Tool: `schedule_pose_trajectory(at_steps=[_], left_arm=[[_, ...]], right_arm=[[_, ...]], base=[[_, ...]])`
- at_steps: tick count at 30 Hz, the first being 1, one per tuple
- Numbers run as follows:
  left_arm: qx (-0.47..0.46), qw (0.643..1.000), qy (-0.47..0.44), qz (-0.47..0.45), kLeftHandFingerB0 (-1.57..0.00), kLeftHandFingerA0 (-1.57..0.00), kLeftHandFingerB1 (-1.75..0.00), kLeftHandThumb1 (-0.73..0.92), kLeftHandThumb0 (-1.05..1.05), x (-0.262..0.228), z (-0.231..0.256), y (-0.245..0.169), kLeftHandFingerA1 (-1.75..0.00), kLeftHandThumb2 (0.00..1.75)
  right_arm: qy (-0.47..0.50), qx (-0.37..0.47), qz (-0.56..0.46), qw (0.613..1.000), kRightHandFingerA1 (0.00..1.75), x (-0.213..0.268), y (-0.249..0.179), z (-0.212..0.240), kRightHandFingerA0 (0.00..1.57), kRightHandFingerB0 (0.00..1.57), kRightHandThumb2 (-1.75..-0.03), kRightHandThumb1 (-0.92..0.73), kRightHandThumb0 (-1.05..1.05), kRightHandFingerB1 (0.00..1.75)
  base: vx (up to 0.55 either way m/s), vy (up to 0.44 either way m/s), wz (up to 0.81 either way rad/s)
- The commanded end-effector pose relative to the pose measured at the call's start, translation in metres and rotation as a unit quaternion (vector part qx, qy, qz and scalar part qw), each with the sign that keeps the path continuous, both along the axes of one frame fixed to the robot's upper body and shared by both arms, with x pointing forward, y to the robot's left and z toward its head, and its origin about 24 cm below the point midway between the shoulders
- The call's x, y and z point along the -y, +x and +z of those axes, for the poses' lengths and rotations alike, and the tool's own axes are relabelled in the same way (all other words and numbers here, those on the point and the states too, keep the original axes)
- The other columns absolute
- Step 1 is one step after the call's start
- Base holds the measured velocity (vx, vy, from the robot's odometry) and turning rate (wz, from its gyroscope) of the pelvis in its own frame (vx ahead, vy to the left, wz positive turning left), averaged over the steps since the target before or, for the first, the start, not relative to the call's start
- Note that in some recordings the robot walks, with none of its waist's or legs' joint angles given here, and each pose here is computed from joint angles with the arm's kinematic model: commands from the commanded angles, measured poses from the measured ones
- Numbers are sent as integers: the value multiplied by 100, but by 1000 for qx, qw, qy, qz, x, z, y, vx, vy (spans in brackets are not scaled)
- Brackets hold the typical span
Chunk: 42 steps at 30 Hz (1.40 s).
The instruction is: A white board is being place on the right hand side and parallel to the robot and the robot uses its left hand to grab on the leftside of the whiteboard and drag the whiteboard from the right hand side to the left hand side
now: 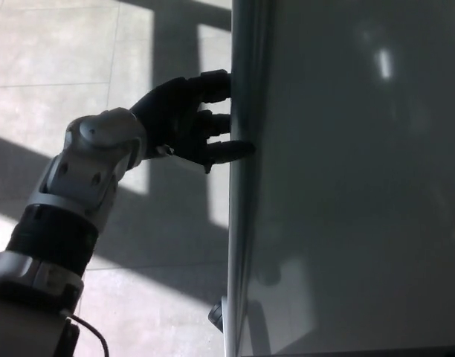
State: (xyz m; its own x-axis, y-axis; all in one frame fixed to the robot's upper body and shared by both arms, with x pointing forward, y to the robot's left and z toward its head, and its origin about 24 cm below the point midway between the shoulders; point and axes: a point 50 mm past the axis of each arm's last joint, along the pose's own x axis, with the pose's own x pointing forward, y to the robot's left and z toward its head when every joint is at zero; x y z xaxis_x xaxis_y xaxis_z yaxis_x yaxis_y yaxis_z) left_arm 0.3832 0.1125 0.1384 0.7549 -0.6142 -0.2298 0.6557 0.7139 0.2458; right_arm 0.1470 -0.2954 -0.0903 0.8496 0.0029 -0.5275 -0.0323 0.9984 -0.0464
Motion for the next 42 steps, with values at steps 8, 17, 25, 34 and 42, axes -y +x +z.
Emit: schedule_pose_trajectory(at_steps=[8,17,25,34,42], left_arm=[[-13,1000,-14,-1,0,0,-13,37,-60,24,15,5,-22,76],[-11,1000,-15,7,-3,-8,-12,37,-66,32,16,9,-40,71],[-17,999,-50,3,-35,-76,-32,63,-32,47,4,4,-45,60],[-6,997,-34,-70,-95,-100,-72,69,-34,22,-7,-1,-51,61],[-38,996,-42,-64,-101,-106,-59,65,-32,-9,-13,-1,-51,61]], right_arm=[[4,-2,-7,1000,98,5,-4,1,71,20,-91,-72,-46,67],[1,0,-3,1000,99,5,-4,1,69,21,-92,-70,-47,68],[10,-1,-4,1000,100,3,-2,1,75,22,-92,-69,-49,70],[-18,8,24,1000,100,7,8,8,68,18,-91,-69,-50,69],[0,6,17,1000,102,7,8,6,68,20,-88,-68,-53,70]], base=[[0,0,0],[0,0,0],[0,0,0],[0,0,0],[0,0,0]])
